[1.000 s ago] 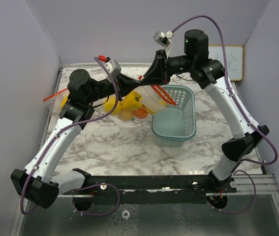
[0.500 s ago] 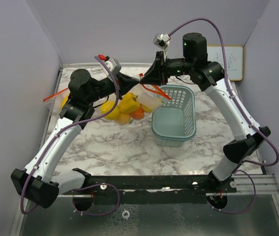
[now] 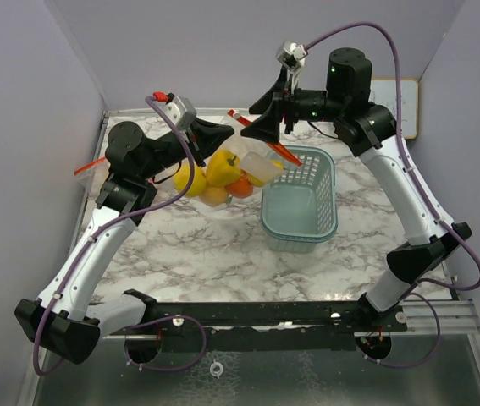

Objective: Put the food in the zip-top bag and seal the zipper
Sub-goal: Zip the zipper food storage bag.

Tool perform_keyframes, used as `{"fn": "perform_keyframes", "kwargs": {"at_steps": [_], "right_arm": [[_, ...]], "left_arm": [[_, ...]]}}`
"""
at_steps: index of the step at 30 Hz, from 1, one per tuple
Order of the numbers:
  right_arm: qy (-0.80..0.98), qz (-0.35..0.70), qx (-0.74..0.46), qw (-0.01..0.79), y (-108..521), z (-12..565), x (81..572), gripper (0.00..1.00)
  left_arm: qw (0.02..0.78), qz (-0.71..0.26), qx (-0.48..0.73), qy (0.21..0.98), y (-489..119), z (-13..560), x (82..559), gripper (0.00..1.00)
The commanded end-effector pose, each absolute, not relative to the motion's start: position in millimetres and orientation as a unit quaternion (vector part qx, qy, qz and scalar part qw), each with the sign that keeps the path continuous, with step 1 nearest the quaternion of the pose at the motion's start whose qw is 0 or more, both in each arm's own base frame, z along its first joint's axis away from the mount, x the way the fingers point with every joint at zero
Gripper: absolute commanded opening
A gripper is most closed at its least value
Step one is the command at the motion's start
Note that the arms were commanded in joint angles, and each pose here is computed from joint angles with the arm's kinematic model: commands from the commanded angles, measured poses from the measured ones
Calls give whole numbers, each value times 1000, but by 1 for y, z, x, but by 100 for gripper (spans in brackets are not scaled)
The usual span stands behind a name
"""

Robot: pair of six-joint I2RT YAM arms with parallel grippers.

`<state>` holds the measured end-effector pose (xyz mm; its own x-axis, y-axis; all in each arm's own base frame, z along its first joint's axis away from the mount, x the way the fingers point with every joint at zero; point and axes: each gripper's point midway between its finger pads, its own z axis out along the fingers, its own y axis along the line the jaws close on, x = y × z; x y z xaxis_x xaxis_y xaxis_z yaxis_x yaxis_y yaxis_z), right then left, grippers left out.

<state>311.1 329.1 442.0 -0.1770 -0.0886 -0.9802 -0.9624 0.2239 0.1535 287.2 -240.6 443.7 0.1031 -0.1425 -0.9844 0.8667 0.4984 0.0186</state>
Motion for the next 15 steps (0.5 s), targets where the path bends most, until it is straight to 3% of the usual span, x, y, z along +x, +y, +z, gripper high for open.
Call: {"fn": "perform_keyframes", "kwargs": {"at_steps": [1,7,15], "right_arm": [[569,480,-431,510,334,481,305,76],[537,525,-445,488,342,488,292,75],[522,572,-443,452,352,484,289,66]], "left_arm": [[690,-381,326,522,-238,466,283,0],[688,-381,327,524,-238,464,282,0],[687,-382,331,522,-239,464,280,0]]}}
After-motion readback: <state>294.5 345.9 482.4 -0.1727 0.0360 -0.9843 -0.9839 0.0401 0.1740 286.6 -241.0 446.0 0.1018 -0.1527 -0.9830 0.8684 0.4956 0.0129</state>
